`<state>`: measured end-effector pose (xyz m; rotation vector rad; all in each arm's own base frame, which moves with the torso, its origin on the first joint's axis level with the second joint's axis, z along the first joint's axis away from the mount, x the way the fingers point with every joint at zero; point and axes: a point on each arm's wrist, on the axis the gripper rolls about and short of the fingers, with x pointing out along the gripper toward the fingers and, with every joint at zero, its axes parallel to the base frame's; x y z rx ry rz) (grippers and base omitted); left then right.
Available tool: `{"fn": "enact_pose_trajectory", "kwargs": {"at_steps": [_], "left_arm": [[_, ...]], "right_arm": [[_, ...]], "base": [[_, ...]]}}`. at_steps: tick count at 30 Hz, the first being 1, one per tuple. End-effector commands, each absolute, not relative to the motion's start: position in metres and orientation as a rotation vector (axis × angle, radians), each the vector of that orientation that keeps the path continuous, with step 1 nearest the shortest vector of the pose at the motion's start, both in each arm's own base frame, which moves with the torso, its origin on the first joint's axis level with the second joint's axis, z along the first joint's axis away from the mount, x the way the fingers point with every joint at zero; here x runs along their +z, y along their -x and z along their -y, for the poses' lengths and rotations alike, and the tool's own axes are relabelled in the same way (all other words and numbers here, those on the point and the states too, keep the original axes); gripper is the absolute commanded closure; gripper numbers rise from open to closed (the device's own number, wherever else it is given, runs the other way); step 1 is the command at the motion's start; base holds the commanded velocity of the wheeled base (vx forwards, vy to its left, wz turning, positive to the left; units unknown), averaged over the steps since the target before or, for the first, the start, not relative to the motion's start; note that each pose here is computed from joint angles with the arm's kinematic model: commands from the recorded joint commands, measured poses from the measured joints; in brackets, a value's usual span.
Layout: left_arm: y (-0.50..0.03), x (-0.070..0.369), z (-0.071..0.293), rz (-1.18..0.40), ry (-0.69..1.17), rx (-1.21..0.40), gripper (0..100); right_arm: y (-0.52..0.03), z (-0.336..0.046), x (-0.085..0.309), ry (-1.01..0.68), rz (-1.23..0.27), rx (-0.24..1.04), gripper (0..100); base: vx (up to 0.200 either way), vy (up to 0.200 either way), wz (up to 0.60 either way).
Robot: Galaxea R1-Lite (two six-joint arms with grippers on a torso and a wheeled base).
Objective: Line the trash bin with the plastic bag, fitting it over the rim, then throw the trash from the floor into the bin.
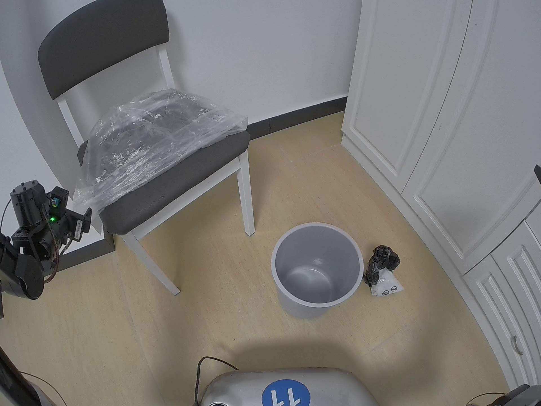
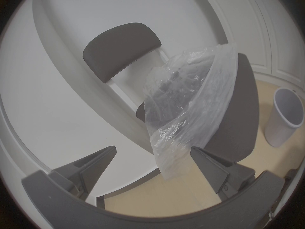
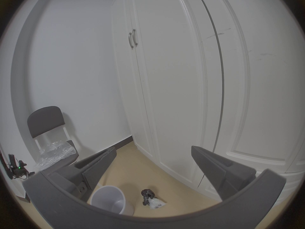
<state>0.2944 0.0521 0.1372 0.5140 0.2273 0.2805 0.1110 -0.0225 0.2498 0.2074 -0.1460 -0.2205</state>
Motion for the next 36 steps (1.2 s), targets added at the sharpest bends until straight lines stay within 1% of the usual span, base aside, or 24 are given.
{"fn": "enact_pose_trajectory", "kwargs": {"at_steps": [1, 6, 9, 12, 15, 16, 19, 28, 33, 36], "left_arm": [[-0.276, 0.151, -0.058, -0.19, -0.49, 0.271, 0], [-0.26, 0.143, -0.069, -0.248, -0.476, 0.241, 0], [-0.26, 0.137, -0.073, -0.273, -0.47, 0.246, 0], [-0.264, 0.125, -0.075, -0.31, -0.463, 0.241, 0], [-0.264, 0.125, -0.076, -0.311, -0.463, 0.242, 0], [-0.275, 0.112, -0.078, -0.348, -0.459, 0.237, 0], [-0.282, 0.107, -0.079, -0.358, -0.457, 0.231, 0], [-0.306, 0.105, -0.085, -0.291, -0.456, 0.25, 0], [-0.321, 0.111, -0.081, -0.214, -0.41, 0.263, 0], [-0.326, 0.123, -0.079, -0.15, -0.397, 0.268, 0]], "right_arm": [[-0.111, 0.023, 0.248, -0.206, 0.14, -0.221, 0], [-0.111, 0.022, 0.246, -0.193, 0.134, -0.221, 0], [-0.11, 0.022, 0.245, -0.184, 0.129, -0.22, 0], [-0.111, 0.022, 0.243, -0.182, 0.122, -0.217, 0], [-0.111, 0.022, 0.243, -0.182, 0.122, -0.217, 0], [-0.112, 0.022, 0.242, -0.184, 0.114, -0.21, 0], [-0.112, 0.022, 0.242, -0.183, 0.116, -0.209, 0], [-0.113, 0.022, 0.242, -0.183, 0.117, -0.208, 0], [-0.11, 0.022, 0.244, -0.184, 0.128, -0.21, 0], [-0.112, 0.022, 0.243, -0.186, 0.122, -0.21, 0]], "base": [[0.0, 0.0, 0.0], [0.0, 0.0, 0.0], [0.0, 0.0, 0.0], [0.0, 0.0, 0.0], [0.0, 0.0, 0.0], [0.0, 0.0, 0.0], [0.0, 0.0, 0.0], [0.0, 0.0, 0.0], [0.0, 0.0, 0.0], [0.0, 0.0, 0.0]]}}
